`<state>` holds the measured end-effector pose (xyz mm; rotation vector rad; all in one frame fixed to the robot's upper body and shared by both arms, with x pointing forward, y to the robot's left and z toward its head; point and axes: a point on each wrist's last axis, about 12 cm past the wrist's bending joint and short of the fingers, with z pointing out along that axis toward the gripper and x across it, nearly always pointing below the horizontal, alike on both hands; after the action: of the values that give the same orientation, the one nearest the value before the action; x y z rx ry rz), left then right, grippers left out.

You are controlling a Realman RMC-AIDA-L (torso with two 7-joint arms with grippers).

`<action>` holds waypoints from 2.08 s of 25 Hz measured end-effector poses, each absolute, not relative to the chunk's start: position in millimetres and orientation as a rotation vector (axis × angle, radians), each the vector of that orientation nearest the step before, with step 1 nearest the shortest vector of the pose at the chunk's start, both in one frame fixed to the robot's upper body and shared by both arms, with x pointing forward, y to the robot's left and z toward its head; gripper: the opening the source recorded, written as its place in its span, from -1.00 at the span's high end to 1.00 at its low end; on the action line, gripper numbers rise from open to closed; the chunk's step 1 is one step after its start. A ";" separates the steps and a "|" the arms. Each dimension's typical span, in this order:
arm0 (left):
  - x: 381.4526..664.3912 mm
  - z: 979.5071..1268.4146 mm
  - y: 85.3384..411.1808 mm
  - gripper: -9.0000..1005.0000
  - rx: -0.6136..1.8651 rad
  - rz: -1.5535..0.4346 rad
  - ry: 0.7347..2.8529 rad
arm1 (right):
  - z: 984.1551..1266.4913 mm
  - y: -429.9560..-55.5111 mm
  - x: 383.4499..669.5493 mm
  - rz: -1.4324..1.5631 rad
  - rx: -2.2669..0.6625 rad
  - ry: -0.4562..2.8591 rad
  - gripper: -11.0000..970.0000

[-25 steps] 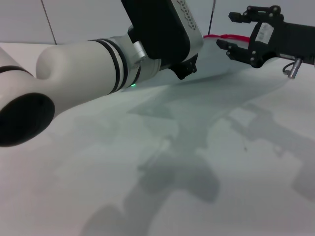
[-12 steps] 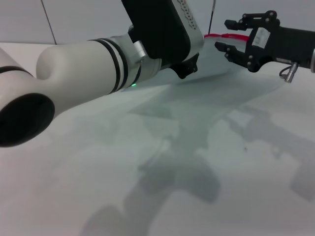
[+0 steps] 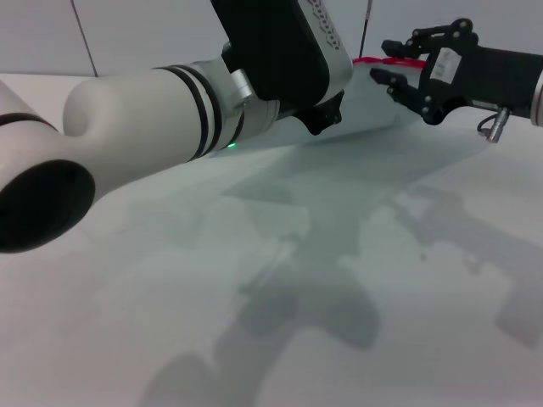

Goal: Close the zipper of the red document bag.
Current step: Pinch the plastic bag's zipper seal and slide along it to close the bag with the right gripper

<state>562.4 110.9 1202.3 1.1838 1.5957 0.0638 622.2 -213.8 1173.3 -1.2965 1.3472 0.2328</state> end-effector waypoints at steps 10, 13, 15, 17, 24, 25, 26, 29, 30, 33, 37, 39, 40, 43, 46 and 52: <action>562.7 1202.4 110.6 0.86 1.185 0.064 1.595 | 1172.6 -214.0 623.0 0.231 -1.293 1.352 0.53; 562.9 1201.7 110.9 0.86 1.185 0.065 1.597 | 1171.4 -213.9 623.3 0.235 -1.292 1.357 0.54; 562.9 1201.6 110.9 0.86 1.185 0.065 1.597 | 1171.5 -213.6 623.4 0.237 -1.290 1.356 0.55; 562.9 1201.6 110.9 0.86 1.185 0.065 1.597 | 1172.2 -213.2 623.5 0.241 -1.284 1.354 0.55; 563.0 1201.6 111.5 0.86 1.182 0.065 1.598 | 1173.3 -212.8 623.5 0.249 -1.273 1.350 0.62; 563.1 1201.7 111.6 0.86 1.182 0.065 1.598 | 1173.3 -212.8 623.5 0.250 -1.273 1.350 0.63; 563.2 1202.0 111.6 0.86 1.181 0.066 1.598 | 1173.3 -212.8 623.5 0.250 -1.272 1.350 0.66; 563.5 1202.4 111.5 0.86 1.181 0.066 1.596 | 1172.5 -213.3 623.5 0.251 -1.272 1.354 0.70; 563.5 1202.5 111.4 0.86 1.181 0.066 1.596 | 1172.2 -213.4 623.6 0.252 -1.271 1.355 0.70; 563.5 1202.4 111.4 0.86 1.181 0.066 1.596 | 1171.5 -213.3 623.8 0.254 -1.272 1.358 0.71; 563.2 1202.9 110.9 0.86 1.182 0.065 1.594 | 1170.6 -213.5 623.8 0.256 -1.271 1.361 0.73; 563.1 1203.0 110.7 0.86 1.183 0.065 1.593 | 1169.6 -213.6 623.8 0.258 -1.271 1.365 0.74; 563.1 1203.0 110.6 0.85 1.183 0.065 1.593 | 1169.3 -213.6 623.8 0.259 -1.271 1.366 0.75; 563.2 1203.6 110.7 0.85 1.181 0.065 1.592 | 1169.0 -214.6 625.2 0.247 -1.264 1.372 0.79; 563.3 1204.0 111.0 0.85 1.179 0.065 1.591 | 1167.7 -216.2 626.6 0.233 -1.257 1.383 0.80; 561.5 1207.7 111.9 0.85 1.169 0.063 1.581 | 1164.2 -219.7 629.0 0.209 -1.238 1.408 0.80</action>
<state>561.5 111.9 1207.7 1.1690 1.5813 0.0628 629.0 -219.7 1164.2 -1.2381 1.4081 0.2094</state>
